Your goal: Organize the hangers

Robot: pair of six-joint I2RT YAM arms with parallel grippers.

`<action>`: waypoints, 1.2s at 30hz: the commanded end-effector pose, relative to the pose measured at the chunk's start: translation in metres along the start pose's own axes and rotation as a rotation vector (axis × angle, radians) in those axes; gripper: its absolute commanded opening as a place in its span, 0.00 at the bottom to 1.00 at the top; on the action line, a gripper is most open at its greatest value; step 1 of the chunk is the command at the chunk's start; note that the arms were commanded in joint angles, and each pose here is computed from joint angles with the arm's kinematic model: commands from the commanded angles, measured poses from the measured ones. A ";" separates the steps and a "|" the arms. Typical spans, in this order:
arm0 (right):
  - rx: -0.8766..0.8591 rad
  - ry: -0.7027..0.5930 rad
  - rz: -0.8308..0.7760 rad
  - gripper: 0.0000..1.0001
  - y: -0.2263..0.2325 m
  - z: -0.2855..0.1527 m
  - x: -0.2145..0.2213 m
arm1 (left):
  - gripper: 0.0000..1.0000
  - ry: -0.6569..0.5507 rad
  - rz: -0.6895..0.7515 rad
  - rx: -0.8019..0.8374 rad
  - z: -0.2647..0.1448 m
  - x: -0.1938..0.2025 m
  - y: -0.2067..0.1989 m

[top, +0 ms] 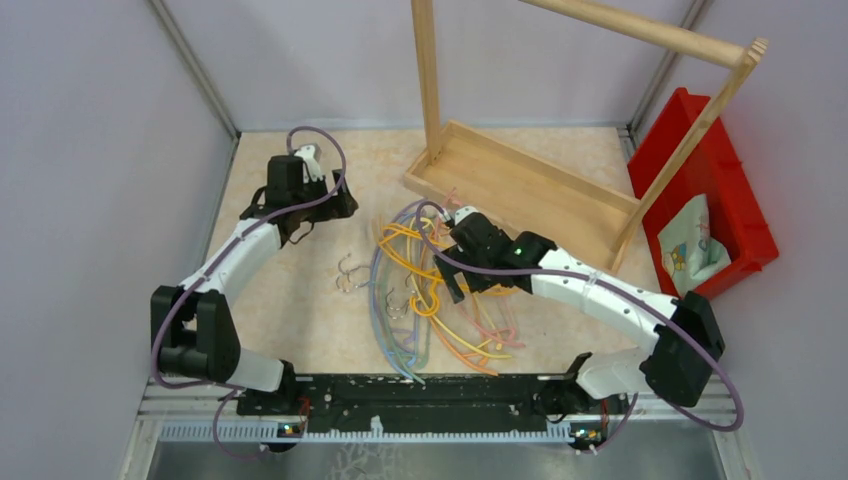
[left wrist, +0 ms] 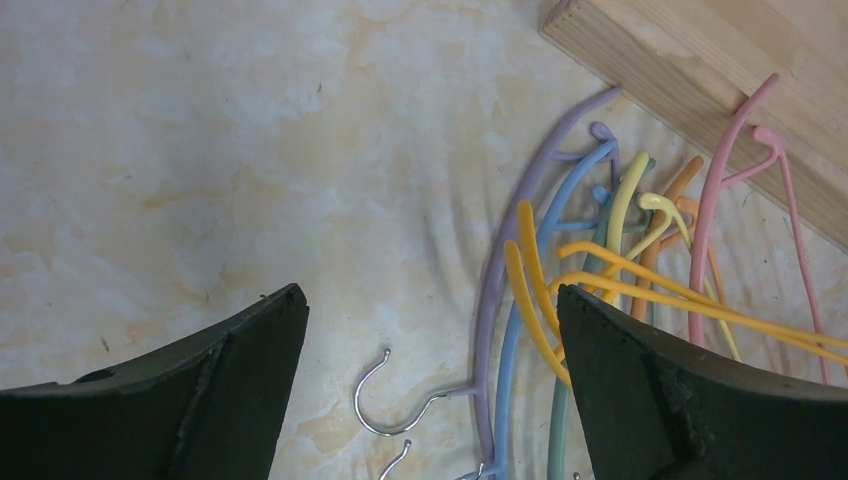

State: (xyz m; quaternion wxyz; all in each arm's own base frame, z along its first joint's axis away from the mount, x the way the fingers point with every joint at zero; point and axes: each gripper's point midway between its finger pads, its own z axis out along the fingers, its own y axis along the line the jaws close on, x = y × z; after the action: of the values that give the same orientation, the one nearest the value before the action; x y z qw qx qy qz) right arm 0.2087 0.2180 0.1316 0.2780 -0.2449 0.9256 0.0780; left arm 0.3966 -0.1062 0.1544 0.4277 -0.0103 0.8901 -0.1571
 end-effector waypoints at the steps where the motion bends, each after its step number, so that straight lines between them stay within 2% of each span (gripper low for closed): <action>1: 0.007 -0.064 -0.033 0.99 -0.004 -0.013 -0.011 | 1.00 0.000 -0.011 0.004 -0.001 0.004 -0.001; 6: 0.004 -0.117 -0.079 0.99 -0.007 -0.012 -0.016 | 1.00 -0.011 -0.014 0.004 -0.004 0.003 -0.001; 10: 0.027 -0.125 -0.125 0.76 -0.011 -0.010 -0.020 | 1.00 -0.019 -0.020 0.001 -0.005 0.004 0.000; 12: 0.030 -0.114 -0.157 0.70 -0.011 -0.005 -0.018 | 1.00 -0.020 -0.020 -0.003 -0.005 0.006 0.001; 22: -0.004 -0.059 -0.214 0.65 -0.002 0.029 -0.007 | 1.00 -0.014 -0.020 -0.023 -0.006 0.013 0.006; 24: -0.014 -0.042 -0.220 0.61 0.000 0.037 -0.002 | 1.00 -0.011 -0.020 -0.025 -0.005 0.015 0.007; 33: -0.010 -0.011 -0.217 0.56 -0.009 0.052 0.007 | 1.00 0.002 -0.019 -0.044 -0.006 0.021 0.012; 36: -0.018 0.003 -0.204 0.49 -0.014 0.056 0.011 | 1.00 0.008 -0.025 -0.046 -0.005 0.023 0.012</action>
State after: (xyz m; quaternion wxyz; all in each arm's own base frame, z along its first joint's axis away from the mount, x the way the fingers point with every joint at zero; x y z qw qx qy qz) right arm 0.2244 0.2140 0.0784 0.2673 -0.3451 0.8987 0.0425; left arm 0.3807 -0.0981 0.1287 0.4093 -0.0279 0.9009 -0.1420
